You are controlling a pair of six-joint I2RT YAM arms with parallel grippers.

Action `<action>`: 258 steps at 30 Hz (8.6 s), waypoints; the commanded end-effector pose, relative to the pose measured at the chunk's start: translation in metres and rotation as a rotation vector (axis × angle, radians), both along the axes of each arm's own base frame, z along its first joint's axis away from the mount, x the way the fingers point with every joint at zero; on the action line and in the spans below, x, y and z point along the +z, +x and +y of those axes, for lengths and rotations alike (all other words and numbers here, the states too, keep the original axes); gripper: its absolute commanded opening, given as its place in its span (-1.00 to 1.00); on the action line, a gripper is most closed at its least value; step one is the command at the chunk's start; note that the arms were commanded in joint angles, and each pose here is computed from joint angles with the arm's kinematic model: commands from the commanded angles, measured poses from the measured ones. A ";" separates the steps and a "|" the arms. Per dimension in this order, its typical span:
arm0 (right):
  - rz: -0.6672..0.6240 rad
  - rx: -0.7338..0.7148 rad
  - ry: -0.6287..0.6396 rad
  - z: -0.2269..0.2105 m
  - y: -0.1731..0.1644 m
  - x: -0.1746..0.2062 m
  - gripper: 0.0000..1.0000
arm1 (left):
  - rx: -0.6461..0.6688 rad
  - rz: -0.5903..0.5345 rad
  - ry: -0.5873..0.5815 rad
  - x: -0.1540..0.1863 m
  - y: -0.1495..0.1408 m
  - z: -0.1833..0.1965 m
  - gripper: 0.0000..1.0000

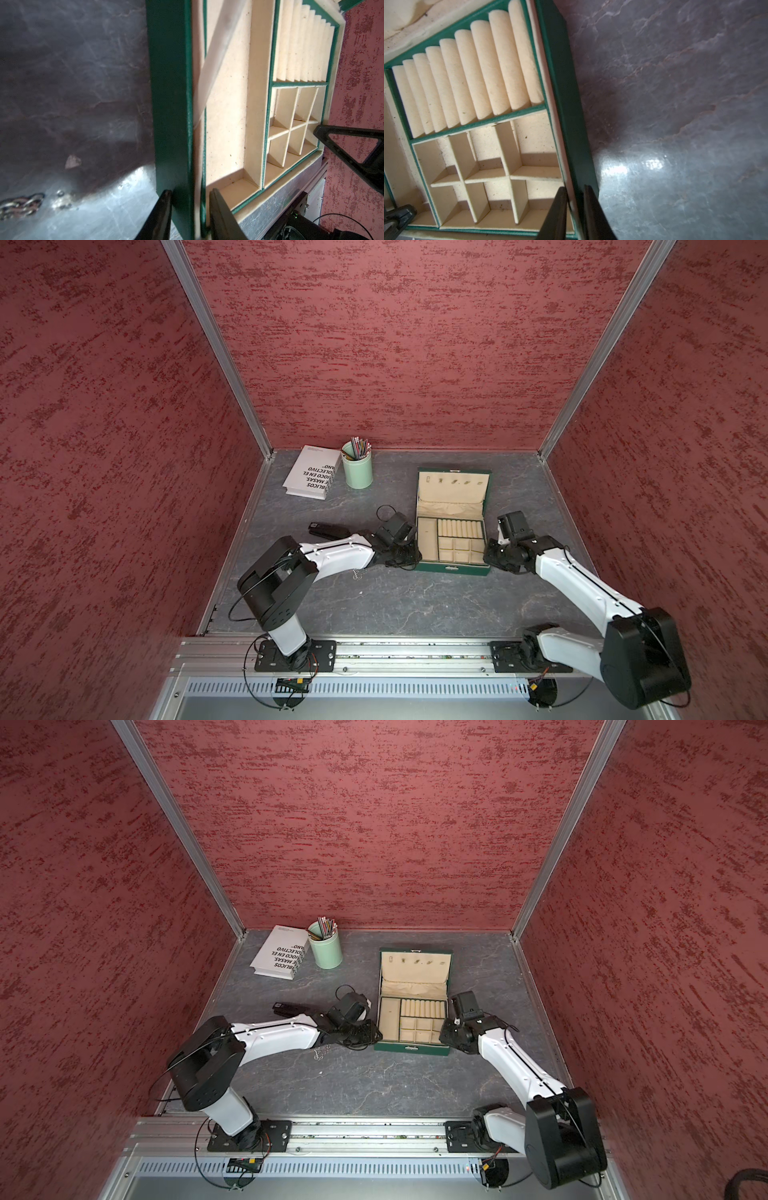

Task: Put jewelry chain into jewelry box
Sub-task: Move the jewelry box to the center of the board, then pick up the necklace from the center of the board.

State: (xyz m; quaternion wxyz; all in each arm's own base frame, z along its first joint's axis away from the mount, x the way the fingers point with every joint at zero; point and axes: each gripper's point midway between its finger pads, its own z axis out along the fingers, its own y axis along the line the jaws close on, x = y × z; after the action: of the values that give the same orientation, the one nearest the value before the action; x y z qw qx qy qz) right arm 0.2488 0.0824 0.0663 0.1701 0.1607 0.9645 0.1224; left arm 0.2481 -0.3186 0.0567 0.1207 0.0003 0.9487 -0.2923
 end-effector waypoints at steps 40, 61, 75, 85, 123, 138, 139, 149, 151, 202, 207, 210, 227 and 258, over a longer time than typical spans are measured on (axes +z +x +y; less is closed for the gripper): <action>-0.594 0.194 0.192 0.053 0.017 0.154 0.91 | 0.311 -0.057 0.342 0.044 -0.009 0.175 0.99; -0.465 0.368 0.115 0.088 0.013 0.098 0.75 | 0.377 0.092 0.591 -0.007 -0.015 0.186 0.25; -0.457 0.375 0.100 0.092 0.016 0.091 0.75 | 0.413 0.185 0.571 -0.036 -0.018 0.183 -0.37; -0.459 0.371 0.083 0.089 0.018 0.090 0.75 | 0.413 0.213 0.602 -0.047 -0.026 0.190 -0.51; -0.807 0.686 0.446 0.167 -0.006 0.196 0.76 | -0.008 -0.495 0.271 0.168 0.019 0.139 -1.00; -0.997 0.971 0.460 0.245 -0.038 0.197 0.27 | -0.085 -0.550 0.116 0.206 0.014 0.110 -1.00; -1.021 0.993 0.447 0.250 -0.040 0.193 0.24 | -0.087 -0.550 0.110 0.208 0.014 0.109 -1.00; -1.203 1.086 0.264 0.286 -0.025 0.172 -0.03 | -0.097 -0.559 0.086 0.218 0.010 0.104 -1.00; -1.218 1.075 0.250 0.290 -0.023 0.169 -0.06 | -0.085 -0.552 0.085 0.220 0.010 0.104 -1.00; -1.378 0.955 0.062 0.281 -0.015 0.169 -0.41 | -0.092 -0.558 0.061 0.237 0.006 0.087 -1.00; -1.388 0.948 0.062 0.278 -0.016 0.172 -0.46 | -0.093 -0.560 0.066 0.237 0.006 0.088 -1.00; -1.395 0.946 0.062 0.277 -0.016 0.174 -0.50 | -0.093 -0.561 0.068 0.237 0.006 0.088 -1.00; -1.380 0.976 0.077 0.283 -0.019 0.172 -0.71 | -0.097 -0.566 0.060 0.240 0.003 0.087 -1.00; -1.351 0.957 0.101 0.273 -0.025 0.176 -1.00 | -0.094 -0.574 0.047 0.243 0.001 0.085 -1.00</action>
State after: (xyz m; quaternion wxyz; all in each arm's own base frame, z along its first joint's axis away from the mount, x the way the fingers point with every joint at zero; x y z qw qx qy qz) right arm 0.2293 0.3563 0.2412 0.6390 -0.3707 0.6090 0.2888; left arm 0.2504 -0.2320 0.2853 0.3560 0.1276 0.8901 -0.2542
